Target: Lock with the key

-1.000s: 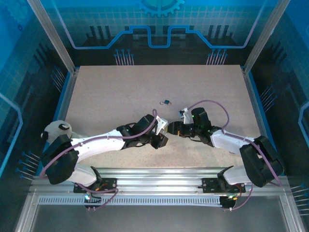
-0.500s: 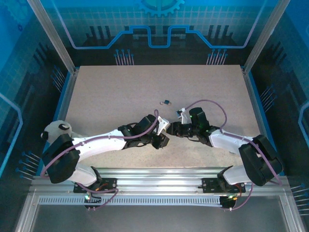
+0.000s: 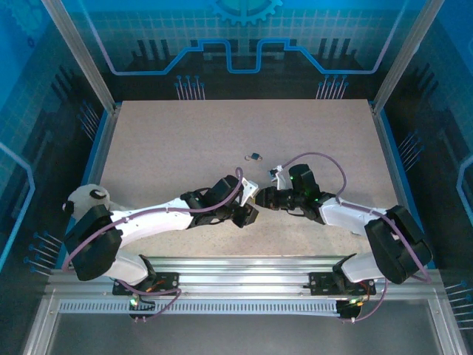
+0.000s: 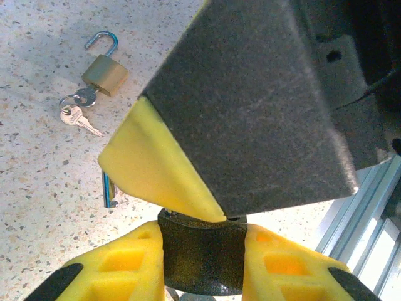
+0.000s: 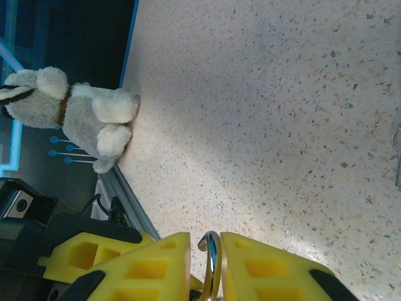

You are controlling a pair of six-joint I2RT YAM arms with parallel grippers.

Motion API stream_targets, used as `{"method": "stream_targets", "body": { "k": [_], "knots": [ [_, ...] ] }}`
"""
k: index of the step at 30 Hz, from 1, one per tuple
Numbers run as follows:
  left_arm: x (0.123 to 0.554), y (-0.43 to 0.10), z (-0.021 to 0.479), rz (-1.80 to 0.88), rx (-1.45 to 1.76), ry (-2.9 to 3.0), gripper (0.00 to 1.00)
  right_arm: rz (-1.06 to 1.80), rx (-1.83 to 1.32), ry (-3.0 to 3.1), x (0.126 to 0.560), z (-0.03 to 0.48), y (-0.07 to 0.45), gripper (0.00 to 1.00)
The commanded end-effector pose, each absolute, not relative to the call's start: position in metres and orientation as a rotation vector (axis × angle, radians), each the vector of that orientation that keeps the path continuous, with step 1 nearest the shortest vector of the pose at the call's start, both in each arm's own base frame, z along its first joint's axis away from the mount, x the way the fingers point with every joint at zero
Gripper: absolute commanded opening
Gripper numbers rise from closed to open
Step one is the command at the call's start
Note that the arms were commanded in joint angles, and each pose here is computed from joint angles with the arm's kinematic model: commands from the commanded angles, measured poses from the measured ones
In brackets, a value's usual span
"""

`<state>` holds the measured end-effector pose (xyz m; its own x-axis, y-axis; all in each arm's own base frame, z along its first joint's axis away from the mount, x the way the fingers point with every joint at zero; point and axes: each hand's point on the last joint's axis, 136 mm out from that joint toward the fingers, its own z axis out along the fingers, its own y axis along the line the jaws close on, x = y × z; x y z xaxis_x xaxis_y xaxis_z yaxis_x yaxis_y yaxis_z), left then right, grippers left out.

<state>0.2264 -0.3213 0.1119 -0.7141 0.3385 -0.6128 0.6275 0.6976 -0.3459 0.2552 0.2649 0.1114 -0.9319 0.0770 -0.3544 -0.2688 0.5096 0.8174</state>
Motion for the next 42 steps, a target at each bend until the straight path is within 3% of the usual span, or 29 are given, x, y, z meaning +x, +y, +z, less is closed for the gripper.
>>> {"method": "stream_targets", "body": {
  "k": [1,7,11,19,23,42],
  "knots": [
    [0.234,-0.33,0.137,-0.775,0.726,2.304,0.0,1.423,-0.225,2.376,0.257,0.122,0.274,0.16],
    [0.234,-0.33,0.141,-0.78,0.724,2.294,0.0,1.422,-0.227,2.376,0.256,0.123,0.274,0.1],
    [0.234,-0.33,0.141,-0.782,0.724,2.293,0.0,1.422,-0.231,2.374,0.256,0.124,0.274,0.0],
    [0.235,-0.329,0.144,-0.766,0.726,2.295,0.0,1.409,-0.235,2.366,0.256,0.126,0.273,0.0],
    [0.235,-0.328,0.145,-0.761,0.727,2.295,0.12,1.409,-0.243,2.352,0.255,0.129,0.272,0.0],
    [0.233,-0.325,0.148,-0.755,0.731,2.295,0.29,1.418,-0.265,2.281,0.254,0.144,0.27,0.0]
  ]
}}
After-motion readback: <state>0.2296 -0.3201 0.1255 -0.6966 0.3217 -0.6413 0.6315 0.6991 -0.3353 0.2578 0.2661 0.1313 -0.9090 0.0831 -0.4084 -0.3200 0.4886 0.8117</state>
